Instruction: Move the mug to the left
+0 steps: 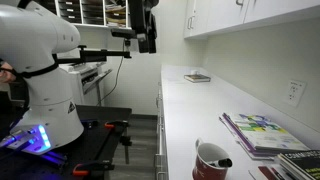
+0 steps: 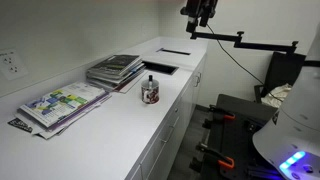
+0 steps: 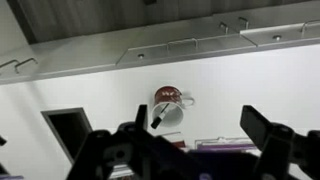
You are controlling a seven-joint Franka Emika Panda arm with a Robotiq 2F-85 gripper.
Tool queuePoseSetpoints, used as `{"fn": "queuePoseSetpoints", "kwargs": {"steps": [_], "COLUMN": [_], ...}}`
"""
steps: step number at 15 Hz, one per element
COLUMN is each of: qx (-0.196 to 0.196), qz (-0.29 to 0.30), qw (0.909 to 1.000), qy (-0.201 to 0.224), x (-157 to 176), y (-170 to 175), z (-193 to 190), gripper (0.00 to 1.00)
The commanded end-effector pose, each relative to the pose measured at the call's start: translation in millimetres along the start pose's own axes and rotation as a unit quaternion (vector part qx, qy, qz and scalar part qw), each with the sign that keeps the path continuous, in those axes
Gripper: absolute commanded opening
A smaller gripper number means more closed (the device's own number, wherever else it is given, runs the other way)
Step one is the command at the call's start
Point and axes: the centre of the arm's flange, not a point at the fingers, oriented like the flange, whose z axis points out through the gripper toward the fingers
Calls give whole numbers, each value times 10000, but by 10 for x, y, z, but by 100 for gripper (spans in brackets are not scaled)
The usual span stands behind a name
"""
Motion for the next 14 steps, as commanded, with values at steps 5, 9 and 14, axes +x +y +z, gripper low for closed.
{"fn": "queuePoseSetpoints", "kwargs": {"steps": [5, 9, 14], "qx": [-13, -173, 26], "qz": [-19, 221, 1040], "qw": [9996, 9991, 9929], "qy": [-268, -309, -572], "x": [-72, 60, 787], "y": [-11, -55, -193], "z": [205, 259, 735], "gripper": [100, 100, 100]}}
